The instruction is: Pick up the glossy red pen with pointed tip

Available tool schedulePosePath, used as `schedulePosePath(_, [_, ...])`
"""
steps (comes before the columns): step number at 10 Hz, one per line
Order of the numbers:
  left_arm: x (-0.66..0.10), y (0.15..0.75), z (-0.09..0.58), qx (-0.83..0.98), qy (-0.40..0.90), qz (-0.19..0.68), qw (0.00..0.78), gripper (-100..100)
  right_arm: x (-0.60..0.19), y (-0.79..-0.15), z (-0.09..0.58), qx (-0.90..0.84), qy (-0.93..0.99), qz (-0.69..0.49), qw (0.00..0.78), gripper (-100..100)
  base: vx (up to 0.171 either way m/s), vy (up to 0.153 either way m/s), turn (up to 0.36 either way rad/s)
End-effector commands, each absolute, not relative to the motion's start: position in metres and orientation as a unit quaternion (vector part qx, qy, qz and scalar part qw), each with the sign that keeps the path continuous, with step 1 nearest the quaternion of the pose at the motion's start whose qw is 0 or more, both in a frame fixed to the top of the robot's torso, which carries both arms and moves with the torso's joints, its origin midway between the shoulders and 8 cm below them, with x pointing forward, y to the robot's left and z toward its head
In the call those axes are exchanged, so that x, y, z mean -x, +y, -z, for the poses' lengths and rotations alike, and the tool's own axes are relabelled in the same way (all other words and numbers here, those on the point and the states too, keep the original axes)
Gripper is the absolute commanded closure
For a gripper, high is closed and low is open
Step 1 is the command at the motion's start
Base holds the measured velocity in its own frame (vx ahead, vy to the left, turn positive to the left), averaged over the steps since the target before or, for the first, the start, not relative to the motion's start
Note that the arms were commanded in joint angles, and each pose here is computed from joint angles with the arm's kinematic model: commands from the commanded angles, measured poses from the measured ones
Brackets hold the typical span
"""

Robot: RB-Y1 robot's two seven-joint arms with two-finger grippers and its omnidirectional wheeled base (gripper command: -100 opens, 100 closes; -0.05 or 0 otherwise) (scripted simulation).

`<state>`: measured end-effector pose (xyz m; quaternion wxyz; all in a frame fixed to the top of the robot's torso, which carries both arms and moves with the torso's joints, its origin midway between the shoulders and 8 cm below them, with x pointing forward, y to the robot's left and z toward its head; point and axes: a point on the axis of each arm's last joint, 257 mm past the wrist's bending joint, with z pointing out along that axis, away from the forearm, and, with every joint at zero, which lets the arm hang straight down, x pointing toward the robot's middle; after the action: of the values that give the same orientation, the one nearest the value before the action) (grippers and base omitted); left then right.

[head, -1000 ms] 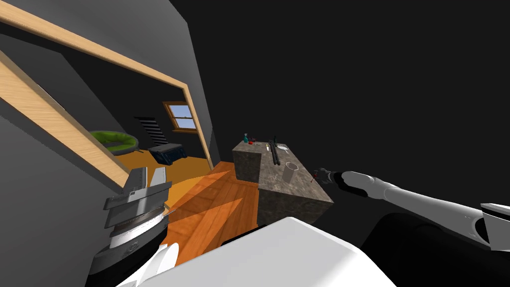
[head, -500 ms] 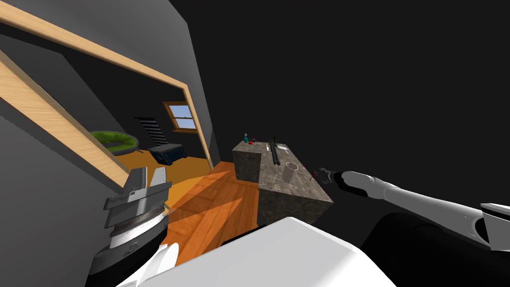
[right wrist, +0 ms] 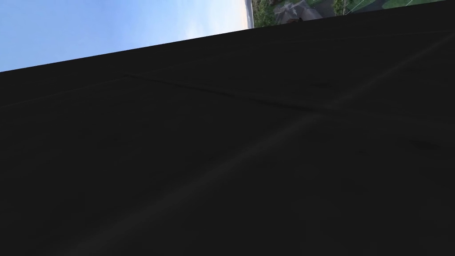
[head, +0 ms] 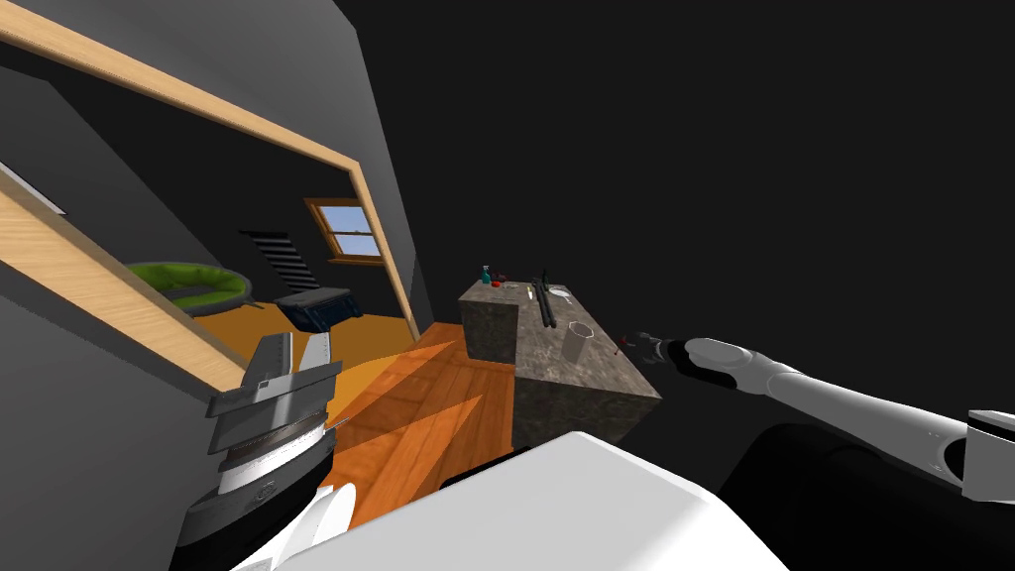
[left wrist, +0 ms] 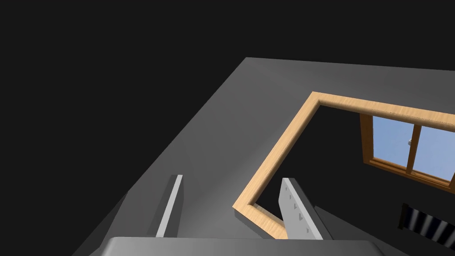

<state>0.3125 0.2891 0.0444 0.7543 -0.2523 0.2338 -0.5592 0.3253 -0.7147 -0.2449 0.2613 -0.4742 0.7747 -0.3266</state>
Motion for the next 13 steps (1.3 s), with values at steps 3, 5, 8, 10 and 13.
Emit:
schedulePosePath(3, [-0.312,0.289,-0.044,0.252,0.234,0.559,0.754,0,-0.325,-0.716,0.242,0.478,0.772,0.325,0.264,100,0.014,0.028,-0.041])
schedulePosePath(5, [-0.312,0.289,-0.044,0.252,0.234,0.559,0.754,0,-0.308,-0.730,0.249,0.460,0.786,0.326,0.252,-100,-0.018,0.063,-0.075])
schedulePosePath(8, [-0.313,0.289,-0.044,0.252,0.234,0.559,0.754,0,-0.293,-0.748,0.250,0.424,0.807,0.328,0.249,-100,-0.093,0.172,-0.073])
schedulePosePath(10, [-0.312,0.289,-0.044,0.252,0.234,0.559,0.754,0,-0.292,-0.758,0.240,0.394,0.818,0.329,0.259,-100,-0.008,0.066,-0.016])
schedulePosePath(13, [-0.312,0.289,-0.044,0.252,0.234,0.559,0.754,0,-0.303,-0.762,0.225,0.350,0.830,0.320,0.293,-100,0.060,-0.008,0.020])
